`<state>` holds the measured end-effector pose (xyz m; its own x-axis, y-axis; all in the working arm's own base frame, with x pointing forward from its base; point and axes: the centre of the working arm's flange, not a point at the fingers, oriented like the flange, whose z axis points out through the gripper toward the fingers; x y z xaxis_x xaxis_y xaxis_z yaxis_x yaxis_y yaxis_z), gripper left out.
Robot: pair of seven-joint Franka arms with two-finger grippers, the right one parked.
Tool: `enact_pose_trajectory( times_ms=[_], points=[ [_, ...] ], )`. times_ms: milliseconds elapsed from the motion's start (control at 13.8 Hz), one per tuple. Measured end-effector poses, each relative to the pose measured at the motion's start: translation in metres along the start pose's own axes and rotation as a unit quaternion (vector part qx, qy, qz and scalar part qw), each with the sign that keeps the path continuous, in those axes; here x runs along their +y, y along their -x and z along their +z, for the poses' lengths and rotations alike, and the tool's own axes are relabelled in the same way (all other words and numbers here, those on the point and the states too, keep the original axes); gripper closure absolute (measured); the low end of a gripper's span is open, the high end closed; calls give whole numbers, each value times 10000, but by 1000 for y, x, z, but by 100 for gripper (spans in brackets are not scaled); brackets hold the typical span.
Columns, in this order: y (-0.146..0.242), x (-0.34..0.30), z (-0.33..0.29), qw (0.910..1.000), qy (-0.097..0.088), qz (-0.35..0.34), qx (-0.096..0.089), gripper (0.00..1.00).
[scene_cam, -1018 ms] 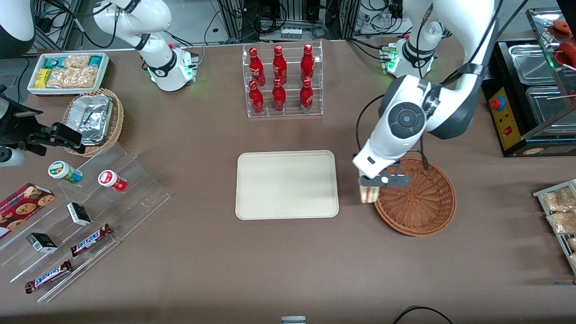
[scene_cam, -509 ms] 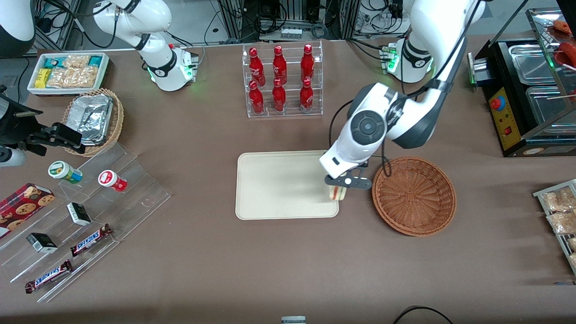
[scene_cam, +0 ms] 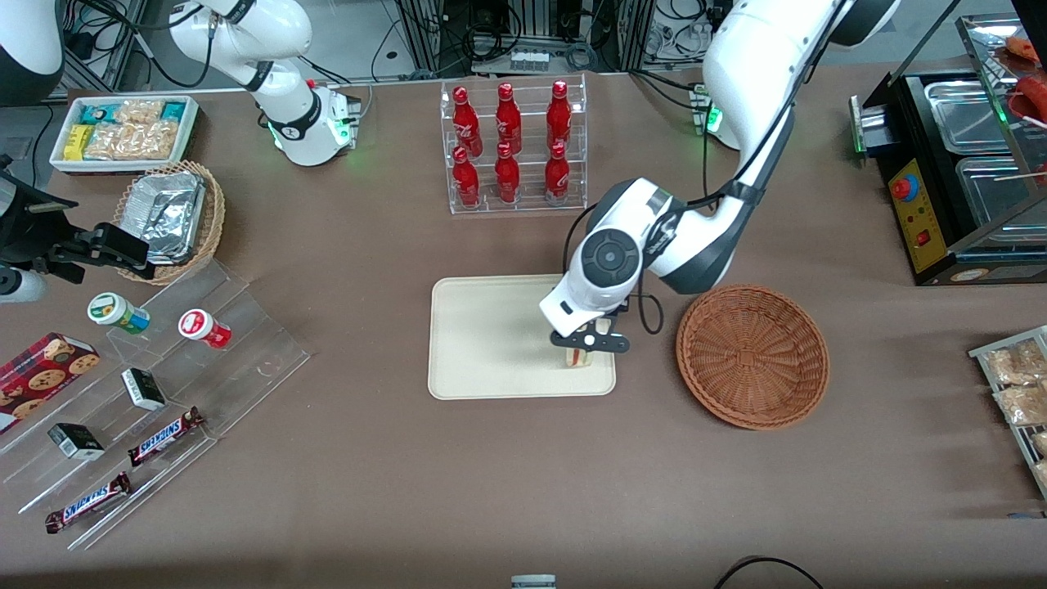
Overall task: Place sandwich from basket to tray
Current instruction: 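Lift the sandwich and carry it with the left gripper over the tray, then lower the sandwich onto the tray and open the left gripper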
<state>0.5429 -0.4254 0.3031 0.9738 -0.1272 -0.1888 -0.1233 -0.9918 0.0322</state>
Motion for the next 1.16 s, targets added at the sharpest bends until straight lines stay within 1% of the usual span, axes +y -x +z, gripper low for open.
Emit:
enact_pose_trajectory(
  times_ms=[218,364,582,800,945,1018,1091,1164],
  points=[
    [-8,13,19,9999,15,-104,-49,84],
    [-14,21,30,9998,71,-187,-1,84],
    [-16,29,43,9996,97,-249,32,84],
    [-15,34,54,9995,-6,-312,108,84],
    [-17,36,61,9993,5,-333,166,84],
    [-18,36,63,9993,4,-337,166,78],
    [-18,36,65,9993,0,-335,165,78],
    [-18,36,65,9993,-6,-331,167,71]
  ],
)
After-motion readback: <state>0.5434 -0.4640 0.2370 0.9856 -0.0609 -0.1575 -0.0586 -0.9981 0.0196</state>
